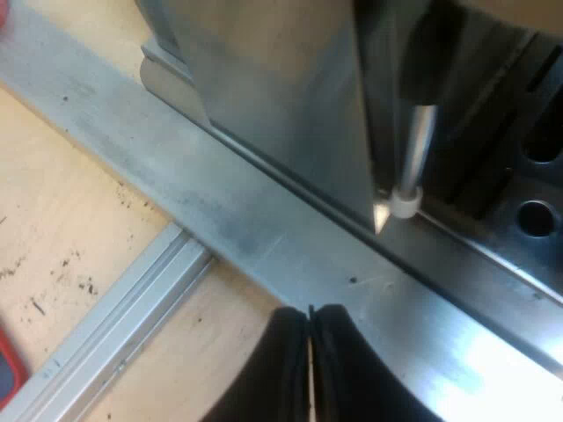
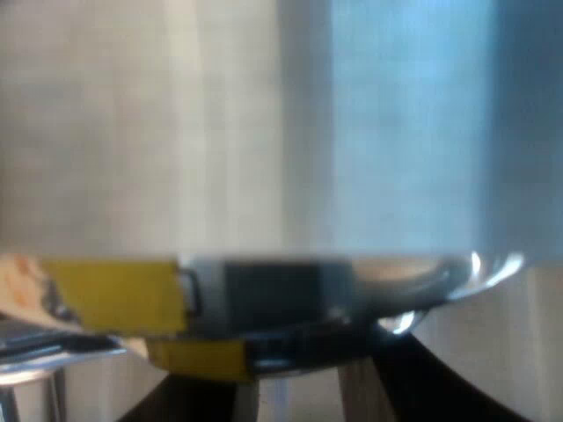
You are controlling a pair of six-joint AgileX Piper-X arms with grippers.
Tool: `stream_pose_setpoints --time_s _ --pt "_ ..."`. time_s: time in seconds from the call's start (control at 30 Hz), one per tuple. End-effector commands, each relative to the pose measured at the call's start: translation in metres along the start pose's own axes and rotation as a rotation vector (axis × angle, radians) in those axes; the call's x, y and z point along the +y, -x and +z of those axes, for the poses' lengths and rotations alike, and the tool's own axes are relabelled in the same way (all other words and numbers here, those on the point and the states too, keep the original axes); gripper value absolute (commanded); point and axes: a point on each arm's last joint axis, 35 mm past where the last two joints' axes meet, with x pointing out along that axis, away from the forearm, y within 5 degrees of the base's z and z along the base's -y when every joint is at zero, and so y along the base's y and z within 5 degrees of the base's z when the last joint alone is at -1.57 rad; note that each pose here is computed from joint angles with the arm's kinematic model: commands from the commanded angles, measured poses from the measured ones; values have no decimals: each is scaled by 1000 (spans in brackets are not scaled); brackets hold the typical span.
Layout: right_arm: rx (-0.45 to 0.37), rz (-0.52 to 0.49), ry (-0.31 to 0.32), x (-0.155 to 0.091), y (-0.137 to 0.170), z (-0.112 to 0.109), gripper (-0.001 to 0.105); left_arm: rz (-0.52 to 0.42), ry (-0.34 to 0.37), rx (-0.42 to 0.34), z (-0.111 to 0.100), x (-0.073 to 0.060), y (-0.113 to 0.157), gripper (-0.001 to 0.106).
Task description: Put the handle in the coffee machine
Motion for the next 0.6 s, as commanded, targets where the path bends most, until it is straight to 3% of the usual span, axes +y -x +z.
stream_pose_setpoints --time_s 0.03,0.2,0.6 --pt "-110 -66 -138 -15 -4 39 26 -13 15 47 1 -1 -7 1" --pt "-110 -63 -139 -13 -2 39 26 -104 -84 230 -10 -19 -22 1" --pt "-103 -52 -128 -10 0 39 26 -245 -86 306 -4 -56 -21 1"
